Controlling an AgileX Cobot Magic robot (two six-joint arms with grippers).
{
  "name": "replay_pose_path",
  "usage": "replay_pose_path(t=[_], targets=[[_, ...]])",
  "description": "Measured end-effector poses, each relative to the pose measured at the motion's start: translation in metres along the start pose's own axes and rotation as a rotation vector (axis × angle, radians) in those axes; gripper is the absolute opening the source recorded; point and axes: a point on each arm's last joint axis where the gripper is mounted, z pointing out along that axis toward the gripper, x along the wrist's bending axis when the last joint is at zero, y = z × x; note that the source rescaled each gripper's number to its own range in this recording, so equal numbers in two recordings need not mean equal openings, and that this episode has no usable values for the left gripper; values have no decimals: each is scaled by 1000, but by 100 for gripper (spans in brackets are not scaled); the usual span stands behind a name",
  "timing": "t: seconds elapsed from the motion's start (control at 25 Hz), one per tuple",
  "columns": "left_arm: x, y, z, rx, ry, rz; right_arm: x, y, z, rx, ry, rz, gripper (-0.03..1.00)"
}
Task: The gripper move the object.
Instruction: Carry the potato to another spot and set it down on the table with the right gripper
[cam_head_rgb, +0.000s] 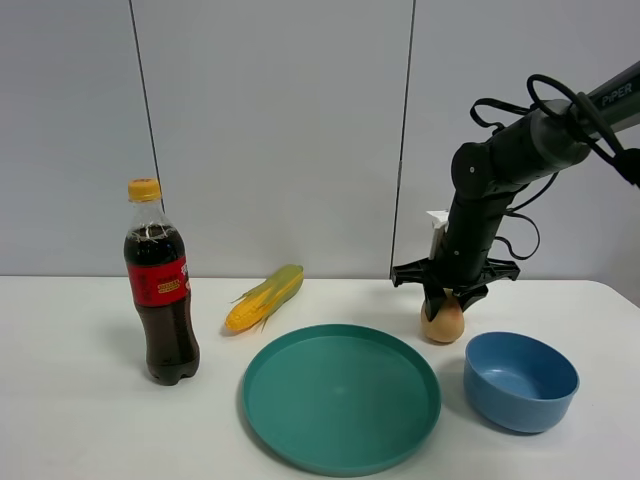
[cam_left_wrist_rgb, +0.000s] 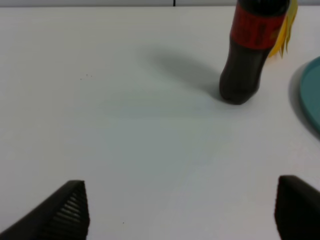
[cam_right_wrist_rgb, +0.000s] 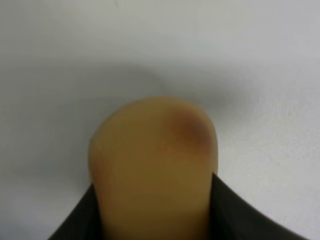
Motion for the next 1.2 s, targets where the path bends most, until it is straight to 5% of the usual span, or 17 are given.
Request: replay_pose_path(t=[0.32,0.56,0.84,1.2], targets=[[0,0,0,0,0,1,1,37,-82,-133,35,-29,0],[0,0,0,0,0,1,34,64,-189,-312,264,-251,0],[0,0,0,0,0,1,132,47,-290,-529,548,-695,0],[0,0,0,0,0,1,259,-40,-309,-484,598,-1251,0]])
